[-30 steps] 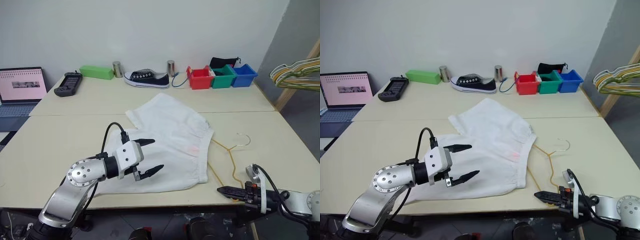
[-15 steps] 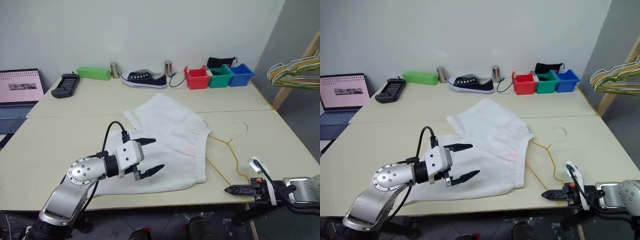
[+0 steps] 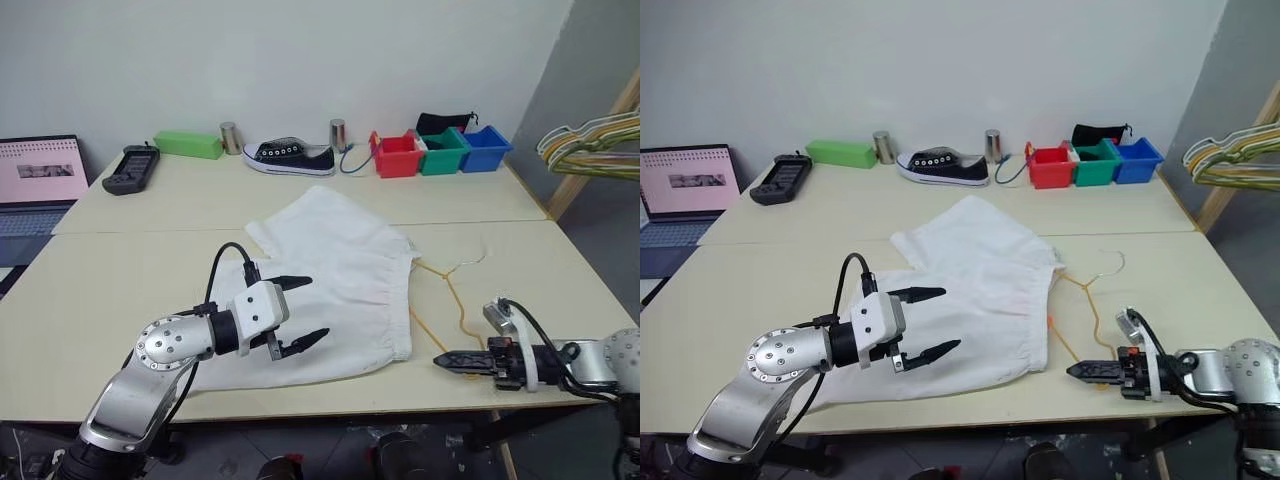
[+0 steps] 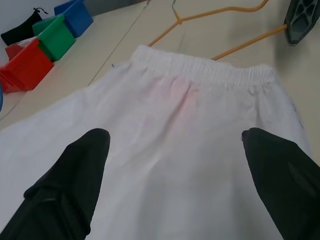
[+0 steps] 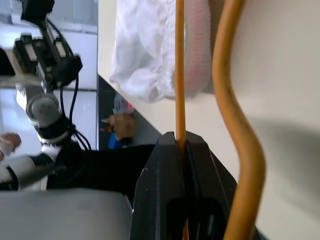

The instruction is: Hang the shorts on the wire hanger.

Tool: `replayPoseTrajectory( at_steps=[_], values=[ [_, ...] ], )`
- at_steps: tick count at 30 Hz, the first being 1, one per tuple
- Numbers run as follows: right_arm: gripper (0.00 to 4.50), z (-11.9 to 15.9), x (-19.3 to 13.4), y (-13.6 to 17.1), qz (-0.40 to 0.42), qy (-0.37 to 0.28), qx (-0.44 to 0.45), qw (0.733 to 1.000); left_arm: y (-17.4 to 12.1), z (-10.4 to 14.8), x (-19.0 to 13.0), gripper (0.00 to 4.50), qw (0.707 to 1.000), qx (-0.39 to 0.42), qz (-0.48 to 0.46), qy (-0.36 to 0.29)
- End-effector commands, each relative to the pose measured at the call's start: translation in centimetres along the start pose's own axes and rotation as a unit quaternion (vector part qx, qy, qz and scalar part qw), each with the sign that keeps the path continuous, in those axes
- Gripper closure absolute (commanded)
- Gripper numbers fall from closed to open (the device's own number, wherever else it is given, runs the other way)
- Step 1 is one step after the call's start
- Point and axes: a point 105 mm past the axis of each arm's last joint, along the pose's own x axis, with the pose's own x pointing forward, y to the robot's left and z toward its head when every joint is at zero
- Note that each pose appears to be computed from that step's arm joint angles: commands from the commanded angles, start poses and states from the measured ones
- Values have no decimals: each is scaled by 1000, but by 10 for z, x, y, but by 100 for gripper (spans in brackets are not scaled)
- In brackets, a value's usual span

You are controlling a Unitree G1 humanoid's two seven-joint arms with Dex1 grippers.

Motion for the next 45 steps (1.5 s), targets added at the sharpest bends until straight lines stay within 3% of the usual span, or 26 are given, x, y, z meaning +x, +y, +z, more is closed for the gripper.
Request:
replayPoseTrajectory(
  at_steps=[1, 6, 13, 16, 21, 25, 28, 33, 37, 41, 45],
  values=[
    [450, 11, 0, 1, 1, -26, 2, 1000, 3, 10, -1, 1, 1000, 18, 10, -12],
    [450, 10, 4, -5, 1, -33, 22, 999, 3, 9, -1, 1, 1000, 19, 11, -11],
    [450, 32, 10, -1, -3, -60, 3, 998, 3, 9, -1, 1, 1000, 21, 9, -12],
    [450, 36, 12, 0, -17, -56, -21, 998, 3, 9, 0, 1, 1000, 22, 7, -12],
    [450, 56, 8, -1, -90, -62, -140, 984, 9, 11, -2, 1, 1000, 28, 6, -11],
    [450, 78, 6, 21, -168, -56, -341, 923, 43, 23, -15, 1, 999, 16, 29, -8],
    [450, 99, 11, 43, -224, -48, -494, 839, 98, 44, -30, 1, 995, 62, 73, -3],
    [450, 135, 26, 68, -288, -60, -637, 713, 161, 82, -38, 1, 984, 150, 92, 2],
    [450, 152, 40, 87, -300, -56, -712, 632, 174, 90, -31, 1, 979, 197, 35, 27],
    [450, 165, 49, 108, -303, -63, -755, 578, 178, 77, -24, 1, 970, 225, -30, 84],
    [450, 168, 59, 124, -301, -73, -778, 546, 183, 66, -15, 1, 961, 246, -55, 109]
  ],
)
